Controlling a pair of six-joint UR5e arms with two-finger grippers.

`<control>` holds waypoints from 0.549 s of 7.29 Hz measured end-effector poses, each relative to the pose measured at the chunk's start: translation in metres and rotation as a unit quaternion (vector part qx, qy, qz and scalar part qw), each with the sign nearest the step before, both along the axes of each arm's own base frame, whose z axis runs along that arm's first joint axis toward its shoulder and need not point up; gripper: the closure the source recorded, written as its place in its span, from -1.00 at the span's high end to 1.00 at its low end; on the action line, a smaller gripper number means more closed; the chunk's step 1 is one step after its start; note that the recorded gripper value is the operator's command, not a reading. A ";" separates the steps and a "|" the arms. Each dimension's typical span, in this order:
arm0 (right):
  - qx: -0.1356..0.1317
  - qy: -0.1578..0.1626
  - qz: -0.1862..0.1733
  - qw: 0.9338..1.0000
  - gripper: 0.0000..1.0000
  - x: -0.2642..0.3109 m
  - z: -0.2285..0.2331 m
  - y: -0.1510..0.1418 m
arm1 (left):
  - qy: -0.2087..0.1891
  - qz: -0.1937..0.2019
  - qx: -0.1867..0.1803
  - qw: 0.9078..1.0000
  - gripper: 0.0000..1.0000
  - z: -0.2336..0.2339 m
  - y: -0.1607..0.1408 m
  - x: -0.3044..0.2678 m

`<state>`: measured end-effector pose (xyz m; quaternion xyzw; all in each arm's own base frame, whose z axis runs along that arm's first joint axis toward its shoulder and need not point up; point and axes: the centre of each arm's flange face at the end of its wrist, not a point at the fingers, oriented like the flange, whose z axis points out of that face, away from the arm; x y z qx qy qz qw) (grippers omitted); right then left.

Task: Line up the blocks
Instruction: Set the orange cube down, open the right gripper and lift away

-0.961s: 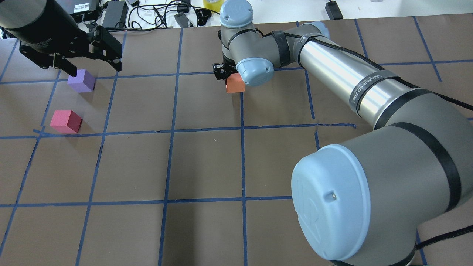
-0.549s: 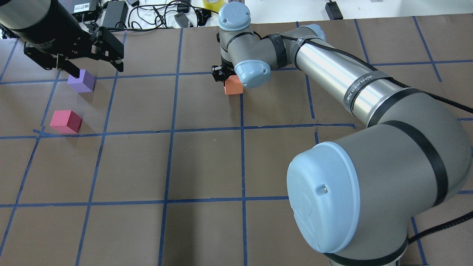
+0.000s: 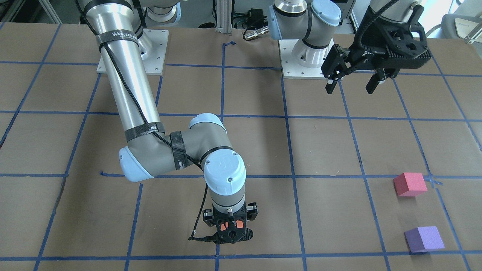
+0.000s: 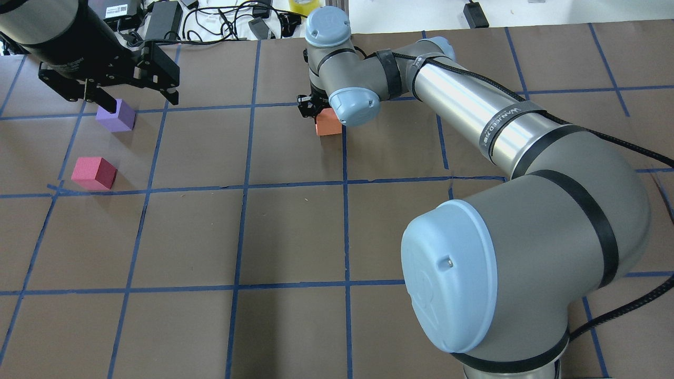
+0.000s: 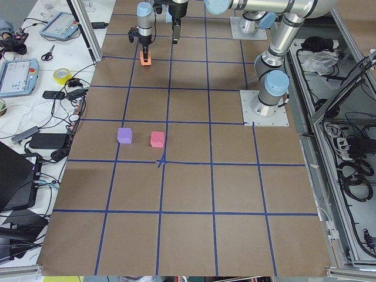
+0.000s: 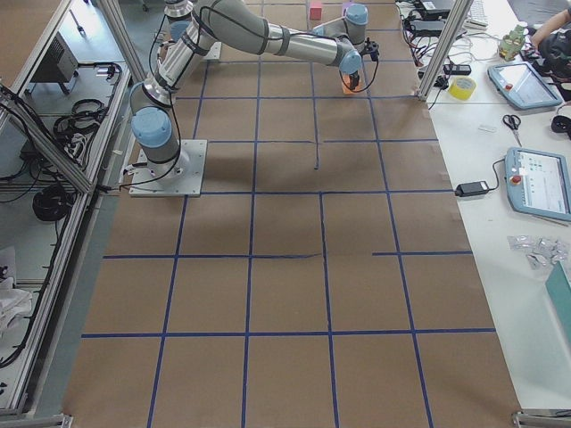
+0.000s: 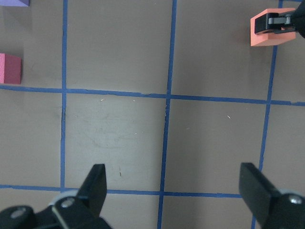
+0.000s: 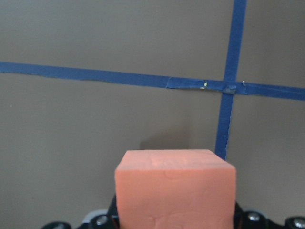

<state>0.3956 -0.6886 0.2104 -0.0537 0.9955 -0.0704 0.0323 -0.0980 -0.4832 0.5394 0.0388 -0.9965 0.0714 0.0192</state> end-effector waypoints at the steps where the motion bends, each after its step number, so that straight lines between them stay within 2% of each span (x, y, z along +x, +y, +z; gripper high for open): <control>1: -0.003 -0.002 -0.003 1.000 1.00 0.000 0.001 0.000 | -0.001 -0.001 0.000 1.000 1.00 0.000 0.000 0.000; 4: -0.005 -0.006 -0.014 1.000 1.00 0.002 0.016 0.003 | 0.000 -0.004 0.001 1.000 1.00 -0.001 0.000 0.000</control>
